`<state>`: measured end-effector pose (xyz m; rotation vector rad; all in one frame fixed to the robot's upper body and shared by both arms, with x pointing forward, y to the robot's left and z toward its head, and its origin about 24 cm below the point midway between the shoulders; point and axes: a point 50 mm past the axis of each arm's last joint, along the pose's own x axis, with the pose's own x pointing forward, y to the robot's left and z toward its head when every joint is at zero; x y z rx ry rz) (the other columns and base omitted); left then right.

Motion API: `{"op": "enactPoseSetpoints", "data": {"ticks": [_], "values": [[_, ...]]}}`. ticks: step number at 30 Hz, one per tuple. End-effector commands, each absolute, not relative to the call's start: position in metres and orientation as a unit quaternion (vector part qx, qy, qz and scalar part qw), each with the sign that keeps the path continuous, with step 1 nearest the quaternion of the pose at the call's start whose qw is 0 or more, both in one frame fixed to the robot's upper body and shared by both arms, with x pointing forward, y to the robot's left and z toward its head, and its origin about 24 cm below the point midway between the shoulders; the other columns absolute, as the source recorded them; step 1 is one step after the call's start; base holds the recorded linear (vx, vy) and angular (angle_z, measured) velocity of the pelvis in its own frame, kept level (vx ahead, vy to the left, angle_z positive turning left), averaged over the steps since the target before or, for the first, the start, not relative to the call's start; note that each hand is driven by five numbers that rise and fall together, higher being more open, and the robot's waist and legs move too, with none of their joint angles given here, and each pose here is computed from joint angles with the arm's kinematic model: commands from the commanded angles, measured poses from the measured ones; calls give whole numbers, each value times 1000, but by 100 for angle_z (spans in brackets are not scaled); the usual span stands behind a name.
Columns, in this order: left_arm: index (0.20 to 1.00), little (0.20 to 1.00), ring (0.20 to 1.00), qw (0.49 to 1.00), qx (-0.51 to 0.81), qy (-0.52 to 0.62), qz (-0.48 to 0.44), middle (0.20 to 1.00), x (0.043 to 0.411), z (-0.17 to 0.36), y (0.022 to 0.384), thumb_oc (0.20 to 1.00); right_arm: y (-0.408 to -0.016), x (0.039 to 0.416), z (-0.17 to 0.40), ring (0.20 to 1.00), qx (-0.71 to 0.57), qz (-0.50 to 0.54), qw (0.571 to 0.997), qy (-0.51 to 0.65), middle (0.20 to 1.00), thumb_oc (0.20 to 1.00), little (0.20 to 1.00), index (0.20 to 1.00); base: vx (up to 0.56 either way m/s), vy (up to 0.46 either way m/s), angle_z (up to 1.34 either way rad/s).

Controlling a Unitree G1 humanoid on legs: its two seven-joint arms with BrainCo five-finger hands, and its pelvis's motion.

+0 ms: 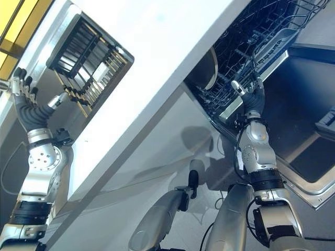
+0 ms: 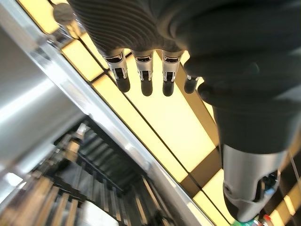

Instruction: Pick up plates and place into dishwasher.

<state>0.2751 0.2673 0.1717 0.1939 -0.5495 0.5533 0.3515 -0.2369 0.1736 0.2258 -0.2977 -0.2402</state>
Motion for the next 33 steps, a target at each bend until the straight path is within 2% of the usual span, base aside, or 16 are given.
{"op": "enactPoseSetpoints", "data": {"ticks": [1, 13, 20, 30, 33], "values": [[1000, 1000, 1000, 929, 106, -241, 262, 1000, 269, 154, 269, 1000, -147, 363, 244, 1000, 100, 82, 960, -248, 1000, 1000, 1000, 1000, 13, 42, 10], [1000, 1000, 1000, 934, 93, -232, 255, 1000, 256, 148, 280, 1000, -152, 372, 279, 1000, 76, 85, 953, -282, 1000, 1000, 1000, 1000, 22, 39, 13], [1000, 1000, 1000, 937, 87, -238, 241, 1000, 252, 150, 284, 1000, -155, 375, 279, 1000, 86, 136, 947, -278, 1000, 1000, 1000, 1000, -4, -12, 8], [1000, 1000, 1000, 941, 97, -229, 228, 1000, 254, 152, 288, 1000, -179, 374, 255, 1000, 88, 55, 956, -274, 1000, 1000, 1000, 1000, -12, -49, 11], [1000, 1000, 1000, 939, 109, -236, 226, 1000, 256, 156, 287, 1000, -190, 366, 243, 1000, 124, 26, 951, -283, 1000, 1000, 1000, 1000, -62, -123, 18]]}}
